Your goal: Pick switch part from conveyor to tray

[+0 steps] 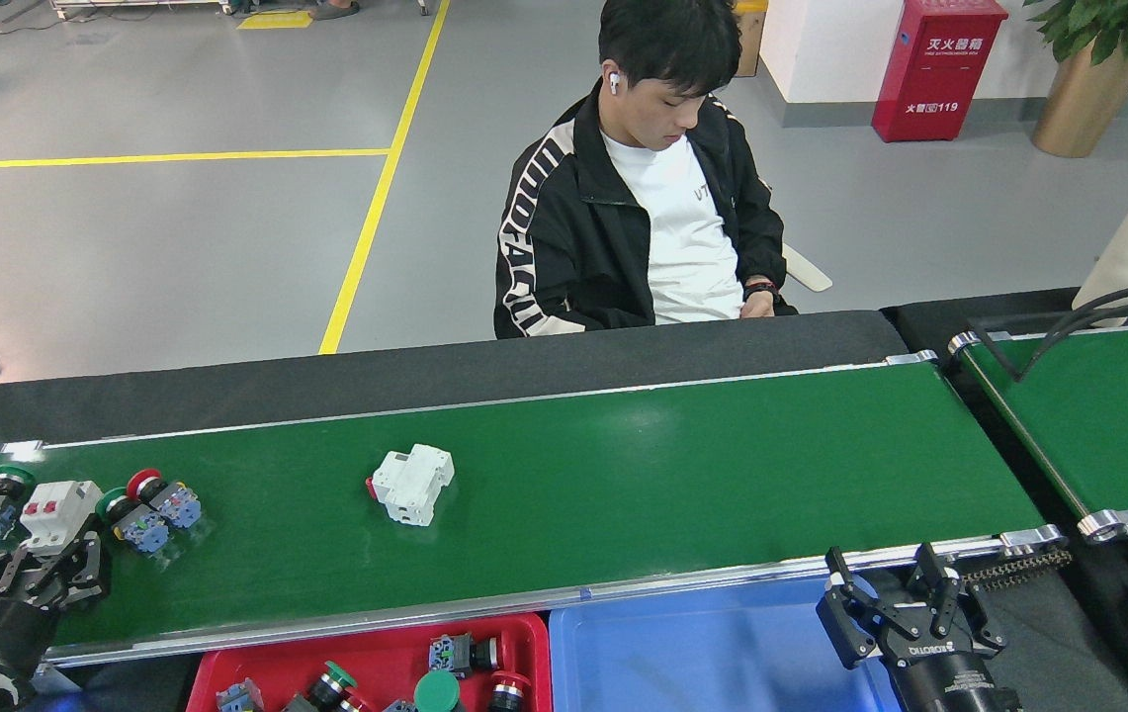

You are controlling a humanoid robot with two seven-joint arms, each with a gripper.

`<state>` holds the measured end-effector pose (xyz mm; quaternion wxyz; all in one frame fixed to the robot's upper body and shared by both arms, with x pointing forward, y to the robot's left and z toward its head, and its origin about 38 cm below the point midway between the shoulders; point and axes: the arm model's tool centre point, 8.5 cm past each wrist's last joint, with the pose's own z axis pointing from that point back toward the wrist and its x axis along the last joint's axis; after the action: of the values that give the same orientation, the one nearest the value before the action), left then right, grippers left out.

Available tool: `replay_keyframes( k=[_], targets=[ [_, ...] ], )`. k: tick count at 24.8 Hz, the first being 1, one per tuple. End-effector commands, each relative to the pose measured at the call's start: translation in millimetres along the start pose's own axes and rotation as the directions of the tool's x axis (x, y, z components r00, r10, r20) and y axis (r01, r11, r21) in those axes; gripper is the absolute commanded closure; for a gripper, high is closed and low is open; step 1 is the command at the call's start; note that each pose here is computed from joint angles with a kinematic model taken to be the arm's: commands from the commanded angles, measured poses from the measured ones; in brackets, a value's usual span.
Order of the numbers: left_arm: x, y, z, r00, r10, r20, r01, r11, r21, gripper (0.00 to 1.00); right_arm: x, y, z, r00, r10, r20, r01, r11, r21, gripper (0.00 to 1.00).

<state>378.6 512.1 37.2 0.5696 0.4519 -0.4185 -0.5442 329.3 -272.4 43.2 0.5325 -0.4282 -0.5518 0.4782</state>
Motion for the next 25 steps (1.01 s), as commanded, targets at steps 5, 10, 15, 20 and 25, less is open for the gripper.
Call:
replay_keyframes(
  k=[5,10,15,20,25],
  targets=[
    [-13,21,49,0.969,0.013,0.245,-0.032,0.997,0.072,0.91,-2,-9.7,-4,1.000,0.007,0.003,-0.007,1.000,-0.030,0.00],
    [50,27,84,0.899,-0.125,0.419,0.073,0.988,0.137,0.90,-10,-12.5,-4,1.000,0.008,-0.020,-0.009,0.999,-0.036,0.00],
    [157,46,106,0.732,-0.262,0.629,0.124,0.959,0.255,0.90,-13,-13.9,-3,1.000,0.009,-0.025,-0.010,0.999,-0.041,0.00],
    [260,22,120,0.527,-0.357,0.771,0.203,0.934,0.294,0.90,-15,-14.4,-3,0.999,0.009,-0.031,-0.010,0.999,-0.041,0.00],
    [351,0,134,0.357,-0.372,0.856,0.224,0.924,0.308,0.90,-24,-18.5,-2,0.998,0.011,-0.057,-0.014,0.999,-0.052,0.00]
  ],
)
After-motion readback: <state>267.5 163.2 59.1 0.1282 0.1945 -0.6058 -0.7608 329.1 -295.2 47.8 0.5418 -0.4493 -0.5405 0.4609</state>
